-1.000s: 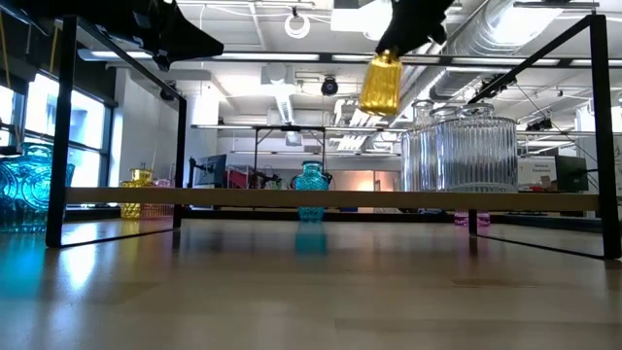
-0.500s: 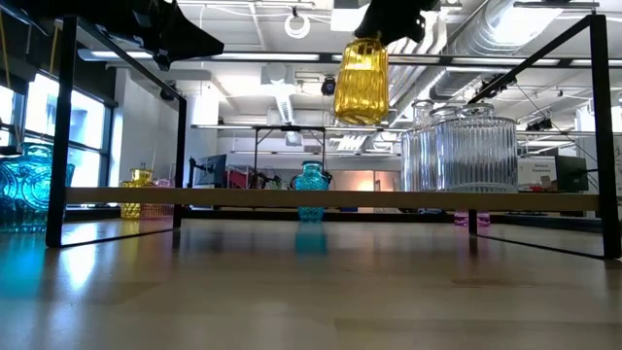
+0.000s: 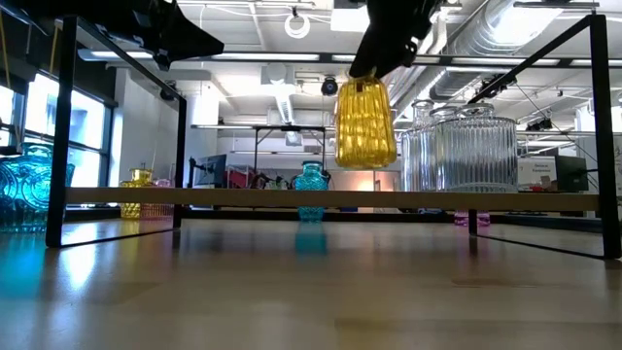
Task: Sort vases onto shelf
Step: Put the top right yellow vase on the shelf
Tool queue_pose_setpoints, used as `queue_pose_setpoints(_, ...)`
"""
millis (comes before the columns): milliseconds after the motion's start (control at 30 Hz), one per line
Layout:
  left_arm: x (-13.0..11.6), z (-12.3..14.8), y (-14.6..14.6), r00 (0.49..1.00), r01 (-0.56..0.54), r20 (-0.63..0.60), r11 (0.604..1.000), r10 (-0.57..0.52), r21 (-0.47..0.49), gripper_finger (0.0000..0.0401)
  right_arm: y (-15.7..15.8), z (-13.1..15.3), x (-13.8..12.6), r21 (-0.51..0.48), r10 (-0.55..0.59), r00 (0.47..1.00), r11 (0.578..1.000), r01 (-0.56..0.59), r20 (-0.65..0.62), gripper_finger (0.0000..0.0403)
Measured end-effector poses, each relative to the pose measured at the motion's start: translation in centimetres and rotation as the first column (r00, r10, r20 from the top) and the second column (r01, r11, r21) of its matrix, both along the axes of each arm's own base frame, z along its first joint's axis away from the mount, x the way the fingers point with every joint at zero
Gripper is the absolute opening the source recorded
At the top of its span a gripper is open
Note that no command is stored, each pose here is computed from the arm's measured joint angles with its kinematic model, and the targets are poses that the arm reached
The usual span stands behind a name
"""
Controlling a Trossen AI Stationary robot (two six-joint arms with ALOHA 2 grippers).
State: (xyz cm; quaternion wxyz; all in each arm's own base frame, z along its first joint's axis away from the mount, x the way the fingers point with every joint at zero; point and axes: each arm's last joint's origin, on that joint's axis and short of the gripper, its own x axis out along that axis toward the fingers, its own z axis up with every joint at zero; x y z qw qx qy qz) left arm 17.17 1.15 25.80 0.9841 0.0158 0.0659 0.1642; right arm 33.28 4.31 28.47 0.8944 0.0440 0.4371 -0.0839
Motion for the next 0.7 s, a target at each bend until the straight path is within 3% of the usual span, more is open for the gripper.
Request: queue_pose_setpoints(700, 0.0, 0.0, 0.0, 1.0, 0.0, 0.0, 1.0, 0.0, 0.0, 0.0019, -0.7, -2.2, 0.3, -0.001, -0.023, 0.995, 1.0, 0.023, -0.093, 0.0119)
